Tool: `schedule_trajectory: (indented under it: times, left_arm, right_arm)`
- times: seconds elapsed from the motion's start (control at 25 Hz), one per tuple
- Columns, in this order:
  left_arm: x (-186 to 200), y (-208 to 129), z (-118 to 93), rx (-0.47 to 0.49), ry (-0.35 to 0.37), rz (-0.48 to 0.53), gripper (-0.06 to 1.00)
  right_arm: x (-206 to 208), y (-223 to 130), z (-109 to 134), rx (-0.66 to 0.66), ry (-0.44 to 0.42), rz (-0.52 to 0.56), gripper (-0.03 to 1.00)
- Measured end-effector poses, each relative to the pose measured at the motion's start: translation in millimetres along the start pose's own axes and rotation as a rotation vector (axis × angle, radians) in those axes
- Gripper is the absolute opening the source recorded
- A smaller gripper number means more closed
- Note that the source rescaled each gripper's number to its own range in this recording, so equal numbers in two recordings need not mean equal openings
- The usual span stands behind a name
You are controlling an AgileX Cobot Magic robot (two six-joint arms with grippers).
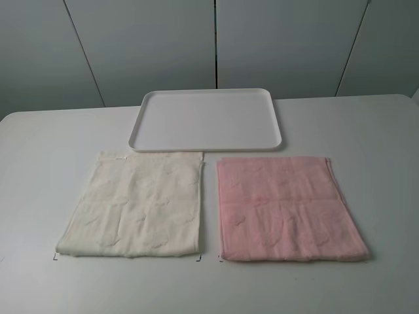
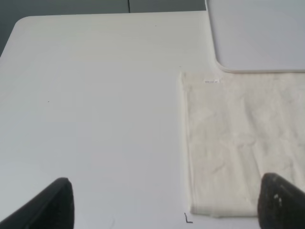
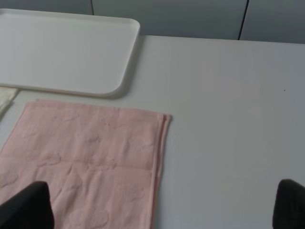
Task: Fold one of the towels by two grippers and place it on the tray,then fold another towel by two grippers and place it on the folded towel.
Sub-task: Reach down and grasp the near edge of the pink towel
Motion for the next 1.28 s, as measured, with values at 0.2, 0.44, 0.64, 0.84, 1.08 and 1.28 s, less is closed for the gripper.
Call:
schedule_trajectory:
  times: [0.2,0.44,0.64,0.84,1.08,1.28]
  left_arm:
    - [0,0,0,0.0,0.0,0.0,0.99]
    - [0,0,0,0.0,0.0,0.0,0.99]
    - [0,0,0,0.0,0.0,0.0,0.99]
    - [0,1,-1,0.004,-0.007,-0.009,0.99]
    - [-14,17,-6,-0.008,-0.079,0.065,0.99]
    - [-31,60,-9,-0.084,-0.148,0.079,0.99]
  right_arm:
    - [0,0,0,0.0,0.0,0.0,1.0]
    - [0,0,0,-0.002,0.004,0.0,1.0]
    - [0,0,0,-0.002,0.004,0.0,1.0]
    - [3,-2,1,-0.012,0.006,0.039,1.0]
    - [-11,14,1,-0.029,0.021,0.147,1.0]
    - [-33,41,-1,-0.007,0.021,0.193,1.0]
Point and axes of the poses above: a point on each arm's last joint axis where the gripper is mounted, x pointing back along that axis away from the gripper, z along the wrist's bending axis when the last joint is at zero, y = z × x, the point moved 2 cm from there along -x, pointing out along that axis toward the gripper, and after that the axes turned 6 degrees about -x, right-handed, at the moved point
